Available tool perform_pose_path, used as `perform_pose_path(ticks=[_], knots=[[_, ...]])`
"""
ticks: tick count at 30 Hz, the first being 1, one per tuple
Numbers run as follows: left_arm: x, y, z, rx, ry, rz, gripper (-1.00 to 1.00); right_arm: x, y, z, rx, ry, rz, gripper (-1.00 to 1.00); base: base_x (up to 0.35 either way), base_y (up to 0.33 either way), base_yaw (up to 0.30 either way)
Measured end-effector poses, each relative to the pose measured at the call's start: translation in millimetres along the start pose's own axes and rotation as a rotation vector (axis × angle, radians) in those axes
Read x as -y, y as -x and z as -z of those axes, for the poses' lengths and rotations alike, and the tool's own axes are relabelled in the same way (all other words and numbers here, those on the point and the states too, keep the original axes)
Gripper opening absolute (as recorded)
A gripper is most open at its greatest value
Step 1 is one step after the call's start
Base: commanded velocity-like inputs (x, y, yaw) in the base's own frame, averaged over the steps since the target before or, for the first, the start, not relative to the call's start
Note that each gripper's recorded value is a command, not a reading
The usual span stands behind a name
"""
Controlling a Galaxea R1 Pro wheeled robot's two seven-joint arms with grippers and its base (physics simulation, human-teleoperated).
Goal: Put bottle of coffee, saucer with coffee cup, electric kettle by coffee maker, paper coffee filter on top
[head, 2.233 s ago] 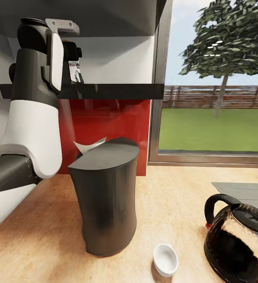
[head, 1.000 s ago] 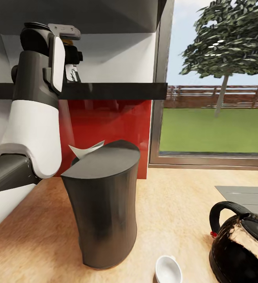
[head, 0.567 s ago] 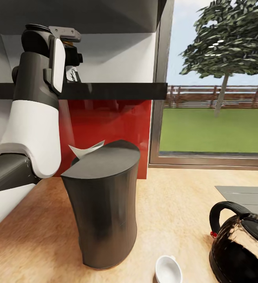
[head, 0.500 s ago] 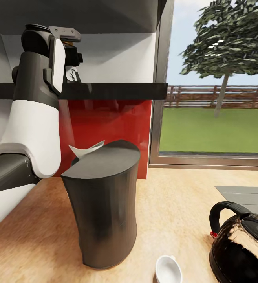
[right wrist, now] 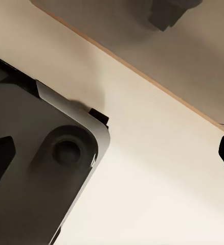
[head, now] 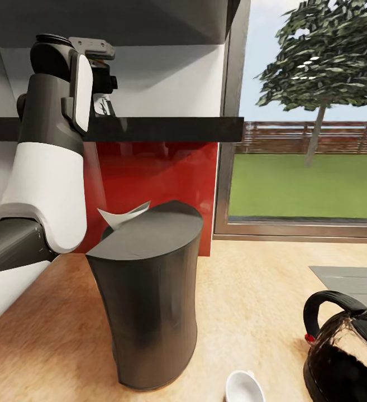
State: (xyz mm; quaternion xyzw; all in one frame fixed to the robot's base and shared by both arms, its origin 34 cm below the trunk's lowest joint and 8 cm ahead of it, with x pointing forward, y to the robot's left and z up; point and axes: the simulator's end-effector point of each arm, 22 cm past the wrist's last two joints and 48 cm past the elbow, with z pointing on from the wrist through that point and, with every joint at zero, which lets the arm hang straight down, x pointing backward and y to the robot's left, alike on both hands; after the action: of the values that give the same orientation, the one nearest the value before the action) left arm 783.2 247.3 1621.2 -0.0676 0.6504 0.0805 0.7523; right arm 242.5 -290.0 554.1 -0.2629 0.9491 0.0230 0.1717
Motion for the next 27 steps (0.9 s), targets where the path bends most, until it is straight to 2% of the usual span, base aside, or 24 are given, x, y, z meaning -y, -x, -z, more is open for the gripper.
perform_pose_path(ticks=[26, 27], knots=[[-0.4, -0.7, -0.4, -0.002, 0.002, -0.002, 1.00, 0.0, 0.1, 0.0, 0.001, 0.000, 0.000, 1.00, 0.024, 0.000, 0.000], [-0.5, -0.6, -0.3, -0.001, 0.003, -0.002, -1.00, 0.0, 0.1, 0.0, 0.000, 0.000, 0.000, 1.00, 0.000, 0.000, 0.000]])
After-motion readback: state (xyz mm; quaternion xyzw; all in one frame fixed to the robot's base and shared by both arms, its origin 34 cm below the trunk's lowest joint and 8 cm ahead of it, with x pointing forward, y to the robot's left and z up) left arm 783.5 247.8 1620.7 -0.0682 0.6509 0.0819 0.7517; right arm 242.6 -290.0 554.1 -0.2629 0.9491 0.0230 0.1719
